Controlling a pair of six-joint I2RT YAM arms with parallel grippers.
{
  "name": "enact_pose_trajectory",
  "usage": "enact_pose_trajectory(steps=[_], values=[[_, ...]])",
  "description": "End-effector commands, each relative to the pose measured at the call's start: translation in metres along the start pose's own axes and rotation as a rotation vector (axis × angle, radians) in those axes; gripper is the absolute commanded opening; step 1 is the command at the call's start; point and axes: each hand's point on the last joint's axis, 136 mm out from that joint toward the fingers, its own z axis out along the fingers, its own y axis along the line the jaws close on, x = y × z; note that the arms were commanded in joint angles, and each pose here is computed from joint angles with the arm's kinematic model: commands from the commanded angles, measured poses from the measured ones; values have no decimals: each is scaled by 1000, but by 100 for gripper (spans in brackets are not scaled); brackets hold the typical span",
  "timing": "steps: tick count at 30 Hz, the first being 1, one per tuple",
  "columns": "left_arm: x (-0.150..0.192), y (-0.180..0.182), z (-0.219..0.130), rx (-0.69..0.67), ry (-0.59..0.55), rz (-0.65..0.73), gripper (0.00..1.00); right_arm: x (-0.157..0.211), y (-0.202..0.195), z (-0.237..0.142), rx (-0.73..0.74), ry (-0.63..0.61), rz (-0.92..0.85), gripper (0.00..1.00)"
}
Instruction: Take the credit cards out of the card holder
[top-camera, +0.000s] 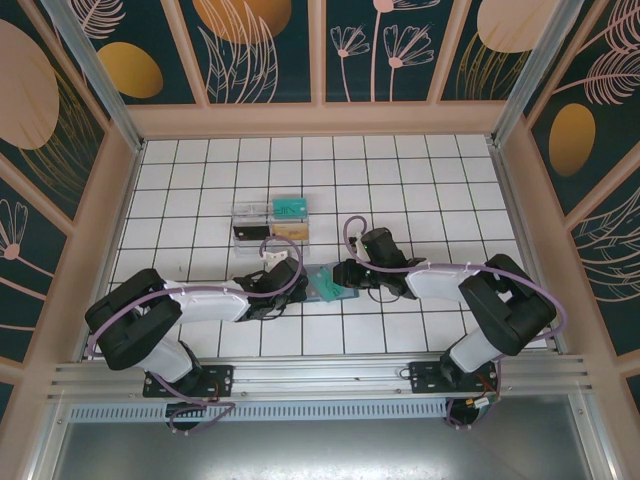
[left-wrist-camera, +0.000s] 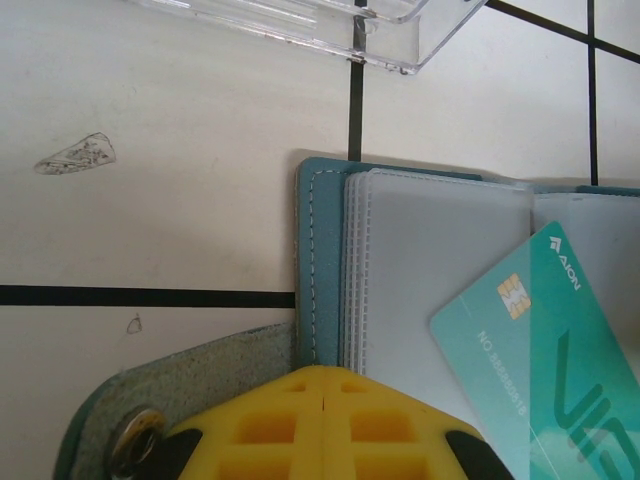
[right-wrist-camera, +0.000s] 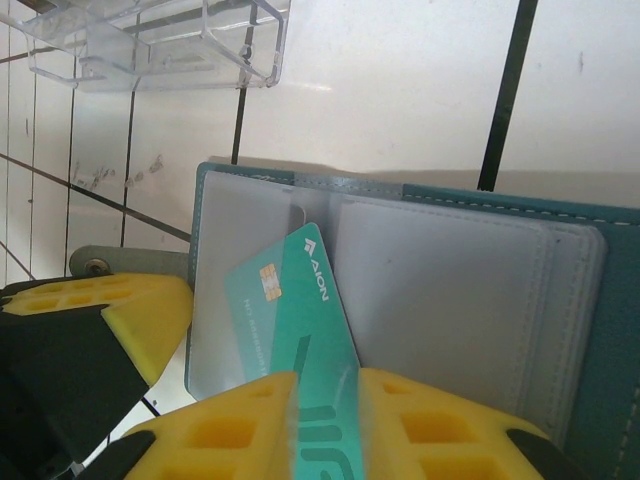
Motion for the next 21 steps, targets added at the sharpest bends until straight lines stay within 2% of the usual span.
enact_pose_trajectory(steps=[1,8,11,21], values=[[-7,0,-9,-16,-18,22,0,-1,1,2,1,3,-24,25],[-16,-40,-25,99,-39,76,0,-4,-2,0,28,-9,-36,27],[-12,-53,-20,110,-23,101,0,-4,-2,0,31,-9,-37,27],[10,-35,13,15,51,105,0,-4,-11,4,34,11,-36,28]])
